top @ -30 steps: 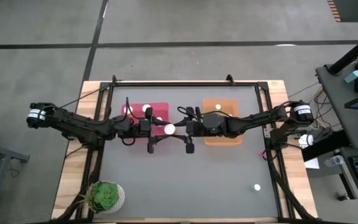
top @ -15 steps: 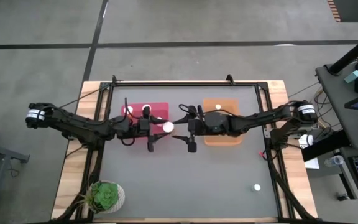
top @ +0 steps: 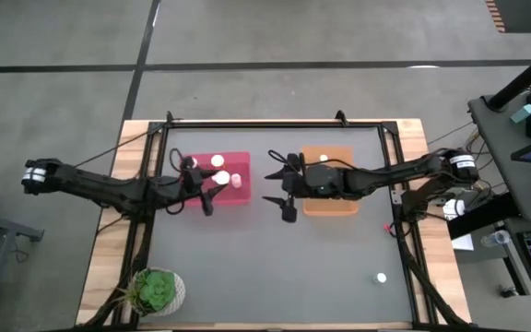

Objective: Pick and place medicine bottles into bin by pill shape (circle, oval)
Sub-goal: Put the orange pill into the pink bin

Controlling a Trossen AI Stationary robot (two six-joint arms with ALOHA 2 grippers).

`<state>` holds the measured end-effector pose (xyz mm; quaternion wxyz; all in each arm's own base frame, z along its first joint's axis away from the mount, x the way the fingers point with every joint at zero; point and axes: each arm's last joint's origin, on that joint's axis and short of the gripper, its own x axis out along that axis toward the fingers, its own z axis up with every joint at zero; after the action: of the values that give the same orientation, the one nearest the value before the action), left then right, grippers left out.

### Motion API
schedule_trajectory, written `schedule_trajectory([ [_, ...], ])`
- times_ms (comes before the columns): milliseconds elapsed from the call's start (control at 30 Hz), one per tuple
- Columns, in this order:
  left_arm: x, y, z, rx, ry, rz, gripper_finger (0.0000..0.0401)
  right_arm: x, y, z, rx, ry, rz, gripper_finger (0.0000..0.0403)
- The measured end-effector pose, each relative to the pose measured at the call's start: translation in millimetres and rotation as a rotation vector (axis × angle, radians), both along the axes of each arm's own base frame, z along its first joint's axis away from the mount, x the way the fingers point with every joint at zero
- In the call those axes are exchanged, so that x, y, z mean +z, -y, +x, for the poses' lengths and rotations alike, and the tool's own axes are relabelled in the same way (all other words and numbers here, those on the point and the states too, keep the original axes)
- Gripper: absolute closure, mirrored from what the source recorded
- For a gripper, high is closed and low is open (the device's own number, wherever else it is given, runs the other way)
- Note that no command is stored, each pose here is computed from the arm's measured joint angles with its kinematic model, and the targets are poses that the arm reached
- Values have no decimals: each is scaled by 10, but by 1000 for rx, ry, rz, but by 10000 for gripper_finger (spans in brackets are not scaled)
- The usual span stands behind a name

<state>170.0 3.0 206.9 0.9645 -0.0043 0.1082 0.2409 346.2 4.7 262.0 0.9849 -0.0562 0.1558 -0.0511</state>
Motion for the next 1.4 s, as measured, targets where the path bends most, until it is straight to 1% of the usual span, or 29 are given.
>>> schedule_trajectory([
  [100, 35, -14, -165, 13, -15, -6, 209, -27, 3, 10, -12, -9, -3, 131],
  [267, -142, -40, -375, 65, -17, -38, 209, -37, 4, 18, -16, -8, -4, 131],
  [367, -242, -50, -448, 87, -10, -36, 209, -48, 4, 22, -16, -12, -4, 131],
  [433, -286, -59, -486, 109, -29, -21, 209, -62, 4, 31, -17, -14, -3, 132],
  [533, -378, -78, -552, 172, -70, 3, 209, -68, 4, 33, -19, -16, 4, 133],
  [600, -439, -86, -588, 198, -66, 11, 209, -67, 4, 33, -19, -15, 3, 133],
  [733, -572, -97, -633, 240, -52, -2, 209, -66, 4, 33, -19, -14, 3, 133],
  [767, -569, -100, -635, 255, -22, -10, 209, -65, 4, 34, -19, -12, 3, 133],
  [833, -568, -103, -631, 266, -6, -12, 209, -60, 4, 35, -19, -7, 4, 133],
  [933, -583, -102, -624, 269, -9, -15, 209, -60, 4, 35, -20, -7, 4, 133],
  [1067, -593, -103, -618, 286, 9, -55, 209, -60, 4, 36, -20, -6, 4, 133],
  [1300, -597, -99, -607, 287, -26, -90, 209, -60, 4, 35, -19, -7, 4, 133],
  [1400, -629, -101, -625, 311, -78, -117, 209, -60, 4, 35, -19, -7, 3, 133],
])
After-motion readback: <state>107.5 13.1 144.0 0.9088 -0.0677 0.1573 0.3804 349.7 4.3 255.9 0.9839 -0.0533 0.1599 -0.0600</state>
